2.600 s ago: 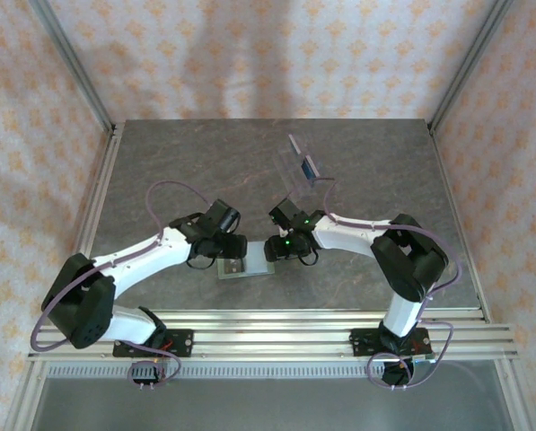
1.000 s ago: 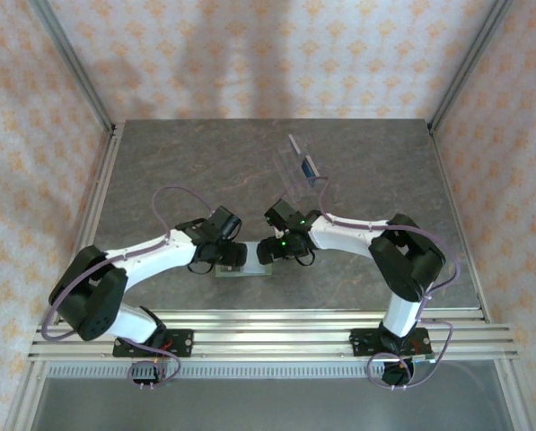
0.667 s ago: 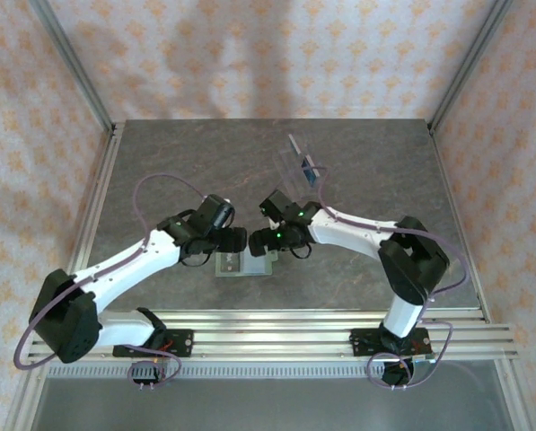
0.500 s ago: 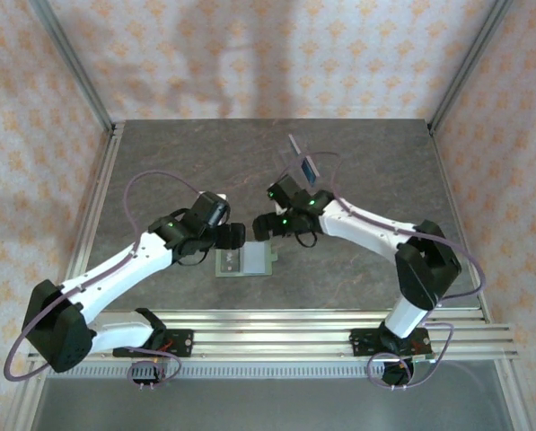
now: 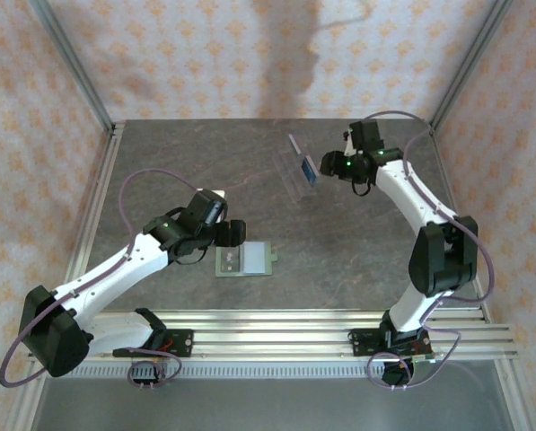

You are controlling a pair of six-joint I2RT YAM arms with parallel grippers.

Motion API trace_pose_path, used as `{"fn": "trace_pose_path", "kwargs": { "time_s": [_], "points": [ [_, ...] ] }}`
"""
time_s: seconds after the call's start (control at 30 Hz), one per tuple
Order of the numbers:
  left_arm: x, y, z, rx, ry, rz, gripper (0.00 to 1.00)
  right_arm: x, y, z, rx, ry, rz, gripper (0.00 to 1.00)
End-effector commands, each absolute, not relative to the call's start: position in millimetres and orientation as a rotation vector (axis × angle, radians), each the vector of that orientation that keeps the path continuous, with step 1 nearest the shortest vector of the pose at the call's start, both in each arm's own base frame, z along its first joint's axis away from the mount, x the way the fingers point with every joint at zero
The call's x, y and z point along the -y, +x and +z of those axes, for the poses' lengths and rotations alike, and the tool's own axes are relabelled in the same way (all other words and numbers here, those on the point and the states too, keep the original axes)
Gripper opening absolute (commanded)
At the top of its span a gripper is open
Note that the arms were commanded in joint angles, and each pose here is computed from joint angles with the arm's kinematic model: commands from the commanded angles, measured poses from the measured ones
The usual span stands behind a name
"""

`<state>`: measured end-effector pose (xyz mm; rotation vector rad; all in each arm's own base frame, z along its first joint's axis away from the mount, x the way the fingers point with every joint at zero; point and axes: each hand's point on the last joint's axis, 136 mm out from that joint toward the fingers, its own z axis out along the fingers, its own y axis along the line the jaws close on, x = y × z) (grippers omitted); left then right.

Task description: Put the credit cards into the card holder

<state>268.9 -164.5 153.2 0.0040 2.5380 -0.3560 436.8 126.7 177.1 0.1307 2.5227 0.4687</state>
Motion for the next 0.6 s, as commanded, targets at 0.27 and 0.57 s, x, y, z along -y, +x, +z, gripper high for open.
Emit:
{"fn": "trace_pose_path", "kwargs": {
  "time_s": [0.27, 0.57],
  "points": [
    [159, 256, 145, -2.562, -0.023, -0.381, 0.83, -138, 477, 149, -2.552, 0.047, 0.618, 0.53],
    [158, 253, 144, -2.57, -0.043, -0.382, 0.83, -176, 467, 146, -2.543, -0.077, 0.933, 0.41]
  ]
}}
